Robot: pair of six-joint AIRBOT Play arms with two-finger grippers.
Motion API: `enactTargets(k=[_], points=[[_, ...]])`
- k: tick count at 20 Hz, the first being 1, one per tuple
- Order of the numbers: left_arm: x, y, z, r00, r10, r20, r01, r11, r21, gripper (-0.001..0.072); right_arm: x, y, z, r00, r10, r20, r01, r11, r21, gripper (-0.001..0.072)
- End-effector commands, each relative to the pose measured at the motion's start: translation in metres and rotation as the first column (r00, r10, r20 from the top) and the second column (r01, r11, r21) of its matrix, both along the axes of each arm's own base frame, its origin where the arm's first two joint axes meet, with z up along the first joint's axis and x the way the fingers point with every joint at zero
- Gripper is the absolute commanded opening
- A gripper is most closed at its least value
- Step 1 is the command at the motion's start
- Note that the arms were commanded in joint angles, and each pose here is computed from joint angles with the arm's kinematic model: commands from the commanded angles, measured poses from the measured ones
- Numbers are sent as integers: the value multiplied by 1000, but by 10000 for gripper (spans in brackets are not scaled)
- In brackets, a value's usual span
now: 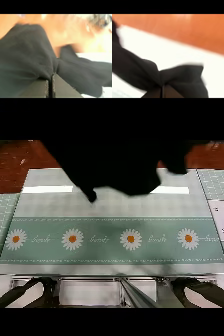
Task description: Fold the shirts.
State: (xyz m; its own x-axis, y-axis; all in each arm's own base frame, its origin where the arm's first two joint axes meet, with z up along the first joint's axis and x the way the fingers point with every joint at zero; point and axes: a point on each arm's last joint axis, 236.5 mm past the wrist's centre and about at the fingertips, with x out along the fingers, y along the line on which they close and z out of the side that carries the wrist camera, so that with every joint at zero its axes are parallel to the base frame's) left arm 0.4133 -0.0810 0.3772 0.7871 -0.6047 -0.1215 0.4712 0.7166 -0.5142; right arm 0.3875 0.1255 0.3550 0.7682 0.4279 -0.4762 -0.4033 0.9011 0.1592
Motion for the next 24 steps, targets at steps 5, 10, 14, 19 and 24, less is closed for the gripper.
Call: enactTargets(k=[5,10,14,19,24], points=[[-157,13,118,893,207,399,-310,926,213,18,-142,-81,93,949,-209,237,239,965,-108,24],[-218,-24,84,939,117,322,-237,900,365,18,-175,-77,72,968,-199,155,215,972,-92,24],[-210,-25,21,994,77,78,-100,924,369,19,-157,-45,8,994,-87,-59,82,993,-83,24],[-142,8,-108,955,97,-281,-42,980,195,18,-89,-22,-113,949,-38,-312,21,998,-59,24],[-52,30,-260,865,156,-478,-115,987,114,19,4,-8,-222,886,-32,-463,10,999,-50,24]])
